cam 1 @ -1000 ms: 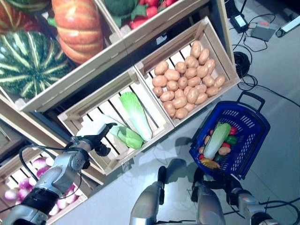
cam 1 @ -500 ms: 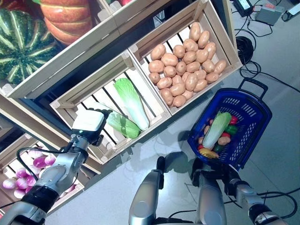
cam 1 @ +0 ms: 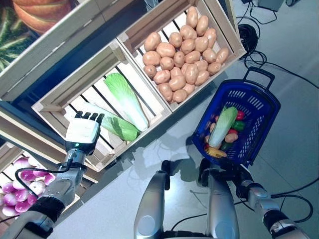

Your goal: Put vegetables into the basket

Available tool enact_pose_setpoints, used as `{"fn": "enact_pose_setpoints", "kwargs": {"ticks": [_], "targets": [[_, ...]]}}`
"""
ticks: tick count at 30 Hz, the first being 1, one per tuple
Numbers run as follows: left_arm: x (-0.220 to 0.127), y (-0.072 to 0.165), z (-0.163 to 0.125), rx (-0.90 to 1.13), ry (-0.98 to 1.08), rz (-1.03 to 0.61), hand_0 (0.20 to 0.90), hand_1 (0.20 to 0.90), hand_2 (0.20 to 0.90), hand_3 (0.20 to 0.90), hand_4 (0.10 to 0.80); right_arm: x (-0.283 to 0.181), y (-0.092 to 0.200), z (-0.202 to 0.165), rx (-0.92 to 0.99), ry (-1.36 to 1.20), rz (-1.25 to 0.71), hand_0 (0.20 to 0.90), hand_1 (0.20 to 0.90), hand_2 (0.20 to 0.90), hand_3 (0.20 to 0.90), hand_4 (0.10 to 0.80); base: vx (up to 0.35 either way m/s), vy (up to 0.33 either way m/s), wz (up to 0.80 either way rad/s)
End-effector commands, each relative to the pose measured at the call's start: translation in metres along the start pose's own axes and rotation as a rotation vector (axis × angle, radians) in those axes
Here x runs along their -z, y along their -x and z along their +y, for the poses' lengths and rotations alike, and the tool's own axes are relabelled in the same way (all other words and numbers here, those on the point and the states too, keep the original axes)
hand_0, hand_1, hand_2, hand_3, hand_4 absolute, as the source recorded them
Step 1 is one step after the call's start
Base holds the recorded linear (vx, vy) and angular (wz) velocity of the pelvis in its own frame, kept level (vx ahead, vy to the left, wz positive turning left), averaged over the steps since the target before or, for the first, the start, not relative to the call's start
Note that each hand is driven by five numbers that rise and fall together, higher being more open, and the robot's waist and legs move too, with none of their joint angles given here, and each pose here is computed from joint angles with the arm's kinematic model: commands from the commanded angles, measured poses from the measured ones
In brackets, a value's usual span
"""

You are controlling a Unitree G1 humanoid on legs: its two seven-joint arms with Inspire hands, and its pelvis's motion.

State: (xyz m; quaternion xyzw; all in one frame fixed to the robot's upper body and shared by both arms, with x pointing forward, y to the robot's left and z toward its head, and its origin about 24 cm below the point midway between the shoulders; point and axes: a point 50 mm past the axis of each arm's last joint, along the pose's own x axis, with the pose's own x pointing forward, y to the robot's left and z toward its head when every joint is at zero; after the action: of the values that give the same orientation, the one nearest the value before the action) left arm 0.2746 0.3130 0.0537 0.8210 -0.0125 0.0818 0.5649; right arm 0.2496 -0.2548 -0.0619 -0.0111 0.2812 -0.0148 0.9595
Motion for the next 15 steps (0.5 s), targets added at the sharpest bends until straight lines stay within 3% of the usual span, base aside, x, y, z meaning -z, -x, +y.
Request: {"fn": "enact_pose_setpoints", "kwargs": {"ticks": [1,15], "targets": [[0.028,-0.015,0.025,-0.149,-0.093,0.101,0.900,0.900,0.900,0.900,0.800,-0.011,0.004,-0.009,0.014,-0.009,-0.050,0.900,0.900,0.900,0.900,0.800,0.004,0.073,-0.06],[0.035,-0.022,0.018,-0.149,-0.147,0.157,0.900,0.900,0.900,0.900,0.800,-0.029,0.001,-0.005,-0.016,-0.024,-0.096,0.900,0.900,0.900,0.900,0.800,-0.005,0.025,0.01]]}}
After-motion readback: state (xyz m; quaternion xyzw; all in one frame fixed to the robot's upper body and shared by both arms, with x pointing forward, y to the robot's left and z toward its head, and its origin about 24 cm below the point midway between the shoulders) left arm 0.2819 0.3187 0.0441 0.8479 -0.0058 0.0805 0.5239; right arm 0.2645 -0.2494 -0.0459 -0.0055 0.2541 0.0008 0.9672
